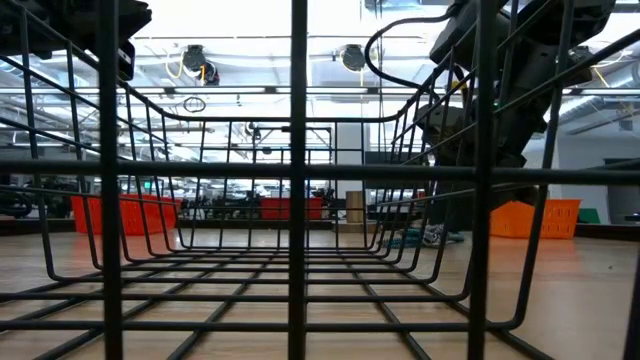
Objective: Pick and place items into bin
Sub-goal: Put the black and white charger cable into the red bin
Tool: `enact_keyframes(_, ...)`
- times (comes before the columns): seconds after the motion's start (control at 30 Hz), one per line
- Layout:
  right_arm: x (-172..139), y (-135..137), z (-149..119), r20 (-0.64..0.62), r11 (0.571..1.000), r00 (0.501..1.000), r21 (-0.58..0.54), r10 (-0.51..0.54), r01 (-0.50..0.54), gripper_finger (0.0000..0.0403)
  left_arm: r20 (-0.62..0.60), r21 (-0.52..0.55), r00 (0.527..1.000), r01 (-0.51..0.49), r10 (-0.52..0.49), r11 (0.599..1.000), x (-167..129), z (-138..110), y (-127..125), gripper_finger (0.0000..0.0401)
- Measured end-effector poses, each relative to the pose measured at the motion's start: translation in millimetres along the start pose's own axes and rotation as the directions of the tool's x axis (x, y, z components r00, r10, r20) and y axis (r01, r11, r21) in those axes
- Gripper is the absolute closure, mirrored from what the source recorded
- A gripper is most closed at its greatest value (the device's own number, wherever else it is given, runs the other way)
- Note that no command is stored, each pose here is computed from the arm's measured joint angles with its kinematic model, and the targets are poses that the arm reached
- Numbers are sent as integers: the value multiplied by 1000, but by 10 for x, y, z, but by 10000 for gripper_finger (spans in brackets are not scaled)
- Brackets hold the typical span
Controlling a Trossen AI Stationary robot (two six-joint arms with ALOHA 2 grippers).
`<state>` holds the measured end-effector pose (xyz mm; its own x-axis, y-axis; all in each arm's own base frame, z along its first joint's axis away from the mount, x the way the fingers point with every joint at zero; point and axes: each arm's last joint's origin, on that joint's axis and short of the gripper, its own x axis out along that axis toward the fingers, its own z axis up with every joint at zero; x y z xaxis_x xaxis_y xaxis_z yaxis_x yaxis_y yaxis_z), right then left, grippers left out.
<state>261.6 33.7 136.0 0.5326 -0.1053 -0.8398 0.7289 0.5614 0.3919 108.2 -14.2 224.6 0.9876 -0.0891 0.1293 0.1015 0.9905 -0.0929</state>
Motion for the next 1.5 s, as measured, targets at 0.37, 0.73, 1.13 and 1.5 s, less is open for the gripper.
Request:
enact_keyframes(0.37,-3,92,77,62,991,993,-92,101,-95,395,-2,1,1000,0,0,1000,0,-2,0,359)
enact_keyframes(0.73,-11,156,231,149,972,968,-154,200,-177,401,-8,1,1000,-1,1,1000,0,-8,1,359)
enact_keyframes(1.13,-72,230,543,321,927,878,-249,354,-282,402,-21,-30,1000,-2,1,1000,0,-20,2,359)
enact_keyframes(1.5,-208,366,685,452,849,739,-425,500,-315,403,-14,-214,994,-106,105,971,-2,-20,32,359)
